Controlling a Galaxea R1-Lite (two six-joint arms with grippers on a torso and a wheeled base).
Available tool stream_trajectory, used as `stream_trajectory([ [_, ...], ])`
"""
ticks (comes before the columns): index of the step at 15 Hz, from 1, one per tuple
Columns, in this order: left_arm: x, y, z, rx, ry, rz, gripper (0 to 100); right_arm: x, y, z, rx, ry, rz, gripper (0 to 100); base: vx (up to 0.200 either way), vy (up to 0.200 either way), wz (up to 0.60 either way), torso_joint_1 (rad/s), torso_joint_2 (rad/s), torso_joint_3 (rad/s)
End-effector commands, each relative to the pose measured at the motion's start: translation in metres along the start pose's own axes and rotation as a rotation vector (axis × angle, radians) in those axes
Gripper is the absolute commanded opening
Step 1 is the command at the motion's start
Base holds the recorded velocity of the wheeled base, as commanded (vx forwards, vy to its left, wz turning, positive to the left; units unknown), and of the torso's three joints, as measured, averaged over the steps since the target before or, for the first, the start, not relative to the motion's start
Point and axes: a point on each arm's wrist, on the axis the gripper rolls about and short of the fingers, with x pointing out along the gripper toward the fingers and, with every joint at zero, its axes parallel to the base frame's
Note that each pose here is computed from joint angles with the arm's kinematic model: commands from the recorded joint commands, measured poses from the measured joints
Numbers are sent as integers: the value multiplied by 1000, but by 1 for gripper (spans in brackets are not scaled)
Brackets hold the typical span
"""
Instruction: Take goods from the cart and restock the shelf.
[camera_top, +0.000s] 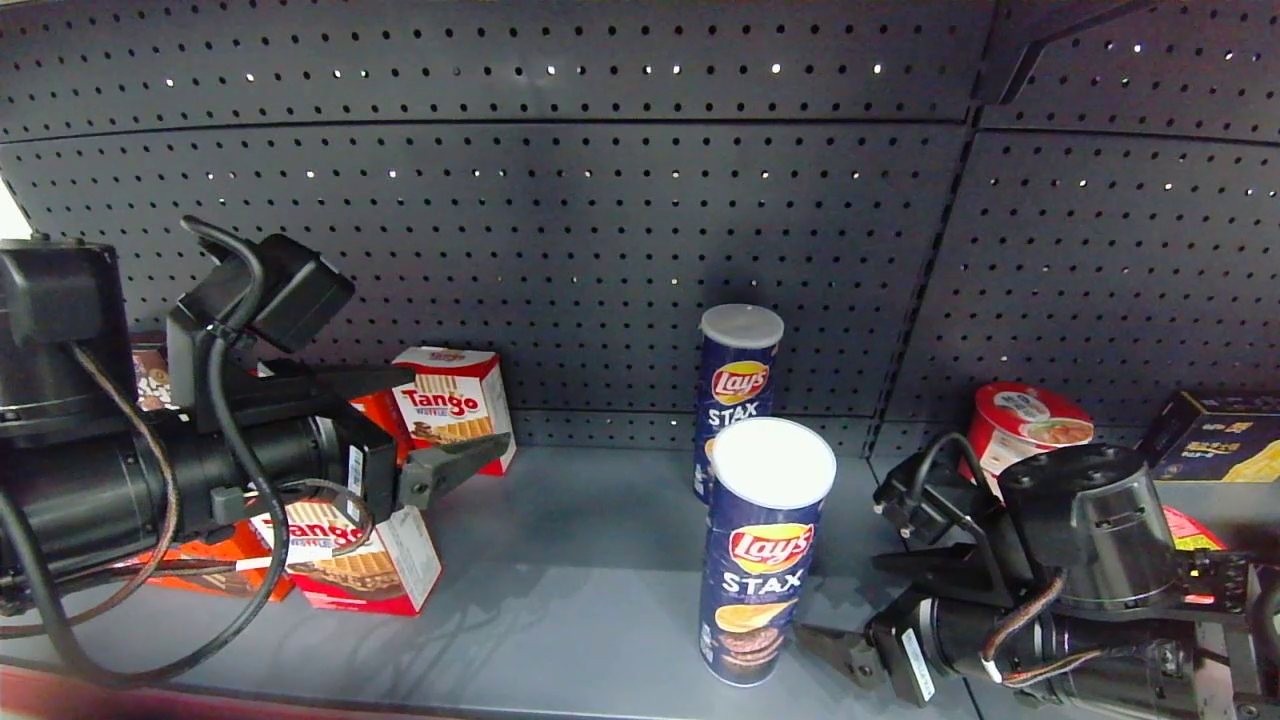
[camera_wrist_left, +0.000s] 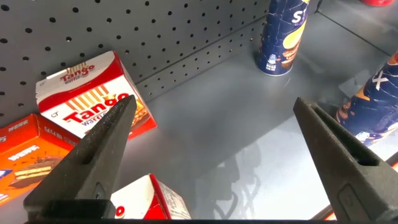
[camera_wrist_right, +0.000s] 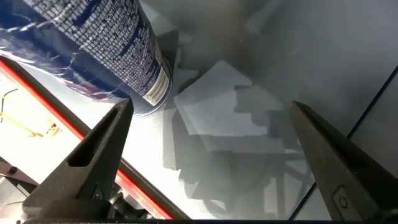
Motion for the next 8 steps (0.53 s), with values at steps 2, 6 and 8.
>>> stream_trajectory([
  [2, 0, 0, 0, 0, 0, -2, 100, 2, 0, 0, -1, 5, 0, 100, 0, 0, 0, 0, 0, 0],
  [6, 0, 0, -1, -1, 3, -2, 100, 1, 0, -1, 1, 5, -2, 100, 0, 0, 0, 0, 0, 0],
  [8, -1, 0, -2, -1, 4, -2, 100, -1, 1, -2, -2, 5, 1, 100, 0, 0, 0, 0, 0, 0],
])
